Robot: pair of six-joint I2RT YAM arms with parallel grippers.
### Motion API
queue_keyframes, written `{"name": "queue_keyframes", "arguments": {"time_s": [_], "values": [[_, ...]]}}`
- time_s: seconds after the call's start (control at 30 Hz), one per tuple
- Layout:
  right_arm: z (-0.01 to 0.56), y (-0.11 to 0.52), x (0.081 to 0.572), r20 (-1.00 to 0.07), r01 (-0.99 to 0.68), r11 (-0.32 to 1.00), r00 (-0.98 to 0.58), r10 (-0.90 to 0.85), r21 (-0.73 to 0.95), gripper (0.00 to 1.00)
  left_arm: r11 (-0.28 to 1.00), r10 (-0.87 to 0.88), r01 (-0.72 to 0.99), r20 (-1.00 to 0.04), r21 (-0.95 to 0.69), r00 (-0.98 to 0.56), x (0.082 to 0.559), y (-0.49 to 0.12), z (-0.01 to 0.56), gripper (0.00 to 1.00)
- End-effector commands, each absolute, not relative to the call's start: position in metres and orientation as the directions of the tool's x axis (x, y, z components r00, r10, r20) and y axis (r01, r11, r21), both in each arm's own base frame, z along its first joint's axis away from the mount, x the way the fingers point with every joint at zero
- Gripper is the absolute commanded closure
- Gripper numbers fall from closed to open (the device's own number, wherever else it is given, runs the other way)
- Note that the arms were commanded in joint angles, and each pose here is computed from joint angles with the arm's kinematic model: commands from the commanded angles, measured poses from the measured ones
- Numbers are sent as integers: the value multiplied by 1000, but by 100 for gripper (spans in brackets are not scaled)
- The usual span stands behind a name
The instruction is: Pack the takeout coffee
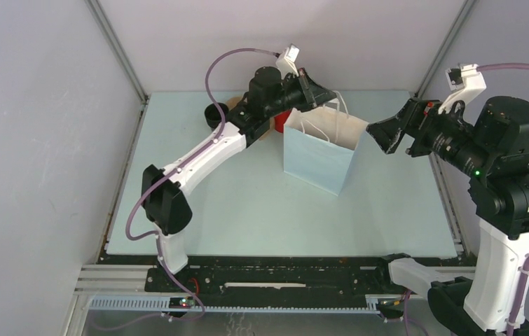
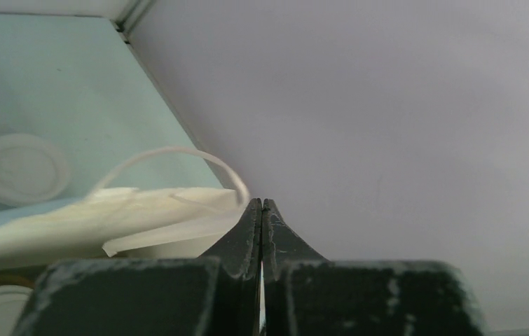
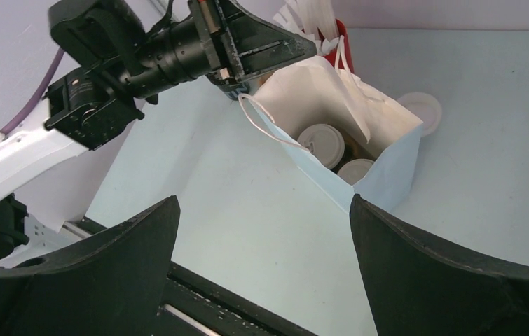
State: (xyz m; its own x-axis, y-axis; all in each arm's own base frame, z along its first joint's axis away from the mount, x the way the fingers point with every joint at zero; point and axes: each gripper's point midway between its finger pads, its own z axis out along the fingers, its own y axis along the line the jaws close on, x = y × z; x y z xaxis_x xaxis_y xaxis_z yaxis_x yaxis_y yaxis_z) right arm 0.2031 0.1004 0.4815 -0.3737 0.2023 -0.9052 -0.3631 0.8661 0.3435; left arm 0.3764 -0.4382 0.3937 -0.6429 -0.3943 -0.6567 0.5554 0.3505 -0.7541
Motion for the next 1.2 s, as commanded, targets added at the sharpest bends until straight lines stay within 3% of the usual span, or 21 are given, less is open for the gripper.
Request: {"name": "queue_keyframes", "arguments": {"time_s": [0.0, 0.3, 0.57, 0.8, 0.87, 0.97, 1.17], "values": [[484, 97, 198, -922, -367, 878, -346, 176, 306, 0, 396, -419, 620, -734, -678, -535, 398, -426, 400, 100], [484, 99, 200, -925, -376, 880, -345, 157, 289, 0, 468, -397, 613, -771, -637, -498, 412, -419, 366, 100], [482, 100, 203, -925, -377, 881, -350, 149, 284, 0, 406, -408, 595, -720, -694, -561, 415, -431, 340, 100], [480, 101, 205, -924, -379, 882, -356, 140, 279, 0, 470, -365, 570, -736, -674, -570, 420, -429, 304, 99], [479, 101, 206, -924, -378, 884, -357, 136, 276, 0, 502, -351, 543, -732, -673, -583, 425, -428, 299, 90], [479, 102, 206, -926, -381, 885, -356, 127, 268, 0, 604, -263, 482, -730, -635, -631, 423, -416, 299, 54], [477, 102, 208, -928, -377, 891, -356, 113, 253, 0, 744, -214, 476, -843, -468, -494, 415, -358, 357, 23]]}}
